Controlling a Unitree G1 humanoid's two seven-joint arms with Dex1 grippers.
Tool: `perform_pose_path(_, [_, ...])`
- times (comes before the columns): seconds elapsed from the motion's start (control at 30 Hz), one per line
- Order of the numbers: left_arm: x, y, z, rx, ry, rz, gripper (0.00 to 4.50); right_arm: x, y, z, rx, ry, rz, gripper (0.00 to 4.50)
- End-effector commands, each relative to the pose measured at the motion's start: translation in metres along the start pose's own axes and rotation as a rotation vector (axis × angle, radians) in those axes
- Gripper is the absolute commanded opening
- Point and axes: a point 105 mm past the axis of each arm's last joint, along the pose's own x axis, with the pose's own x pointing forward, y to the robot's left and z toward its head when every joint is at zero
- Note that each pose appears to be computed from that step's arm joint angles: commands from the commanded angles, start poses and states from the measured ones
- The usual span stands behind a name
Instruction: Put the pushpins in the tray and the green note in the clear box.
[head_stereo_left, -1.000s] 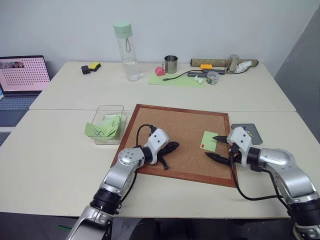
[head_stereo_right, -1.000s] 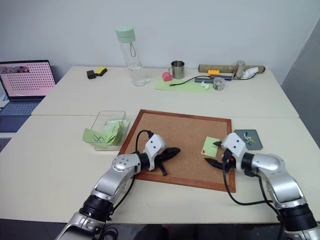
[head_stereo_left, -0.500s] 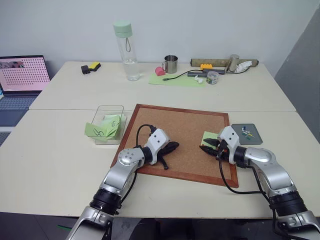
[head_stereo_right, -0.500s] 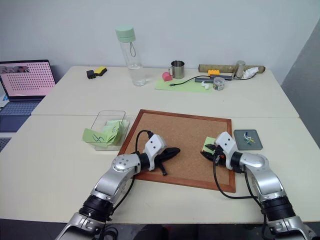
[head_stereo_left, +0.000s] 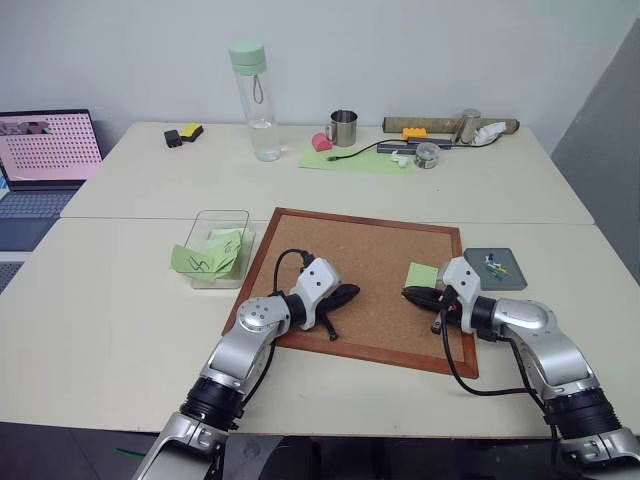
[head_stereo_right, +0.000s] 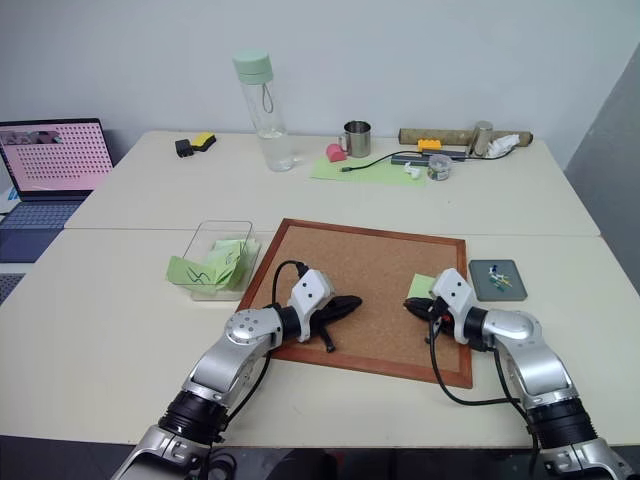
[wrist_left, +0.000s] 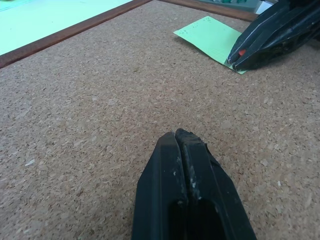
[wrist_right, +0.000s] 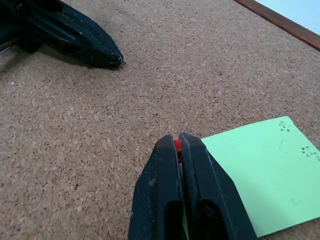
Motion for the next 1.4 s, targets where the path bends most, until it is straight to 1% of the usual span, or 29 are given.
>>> perform_pose_path(0.03, [-0.001, -0.005, -0.03, -0.084, 0.089, 0.014, 0.0, -0.011, -0.007, 0.039, -0.138, -0.088, -0.003, 0.06])
perform_pose_path(0.13, [0.001, -0.001, -0.022, -0.108, 0.061, 0.021, 0.0, -0.013, -0.006, 0.05, -0.203, -0.097, 0.011, 0.06])
perform_pose_path(0.2, [0.001, 0.001, -0.008, -0.136, 0.009, 0.023, 0.0, -0.014, -0.004, 0.058, -0.275, -0.099, 0.027, 0.06])
perform_pose_path(0.27, [0.0, 0.006, 0.014, -0.199, -0.076, 0.022, 0.0, -0.014, 0.001, 0.063, -0.358, -0.096, 0.048, 0.06])
perform_pose_path(0.33, [-0.005, 0.008, 0.035, -0.282, -0.158, -0.005, 0.39, -0.013, 0.004, 0.065, -0.436, -0.088, 0.064, 0.0])
perform_pose_path(0.4, [-0.013, 0.005, 0.051, -0.369, -0.215, -0.075, 0.74, -0.013, 0.006, 0.066, -0.508, -0.087, 0.068, 0.0])
perform_pose_path(0.53, [-0.026, 0.001, 0.072, -0.518, -0.298, -0.163, 1.6, -0.01, 0.006, 0.07, -0.608, -0.104, 0.062, 0.0])
perform_pose_path(0.57, [-0.028, 0.0, 0.076, -0.552, -0.315, -0.179, 1.73, -0.01, 0.007, 0.071, -0.63, -0.112, 0.063, 0.0])
perform_pose_path(0.6, [-0.03, -0.001, 0.079, -0.581, -0.33, -0.193, 1.97, -0.009, 0.008, 0.073, -0.658, -0.119, 0.068, 0.0])
perform_pose_path(0.73, [-0.03, -0.002, 0.084, -0.669, -0.363, -0.212, 2.63, -0.007, 0.014, 0.08, -0.754, -0.154, 0.088, 0.0])
perform_pose_path(0.87, [-0.02, -0.01, 0.084, -0.701, -0.36, -0.228, 3.31, -0.007, 0.019, 0.086, -0.823, -0.172, 0.106, 0.0])
perform_pose_path(0.9, [-0.018, -0.011, 0.085, -0.708, -0.366, -0.229, 3.57, -0.006, 0.02, 0.087, -0.836, -0.175, 0.112, 0.0])
perform_pose_path(0.97, [-0.012, -0.01, 0.087, -0.717, -0.378, -0.222, 3.86, -0.006, 0.023, 0.088, -0.855, -0.182, 0.126, 0.0])
perform_pose_path(1.27, [0.007, -0.01, 0.097, -0.719, -0.411, -0.205, 3.86, -0.004, 0.033, 0.088, -0.876, -0.195, 0.168, 0.0])
perform_pose_path(1.3, [0.008, -0.01, 0.097, -0.719, -0.413, -0.206, 3.51, -0.003, 0.034, 0.088, -0.877, -0.196, 0.172, 0.0])
perform_pose_path(1.37, [0.009, -0.01, 0.098, -0.716, -0.419, -0.209, 3.25, -0.003, 0.035, 0.087, -0.878, -0.198, 0.178, 0.0])
perform_pose_path(1.4, [0.009, -0.01, 0.098, -0.715, -0.423, -0.211, 2.93, -0.003, 0.035, 0.087, -0.877, -0.199, 0.179, 0.0])
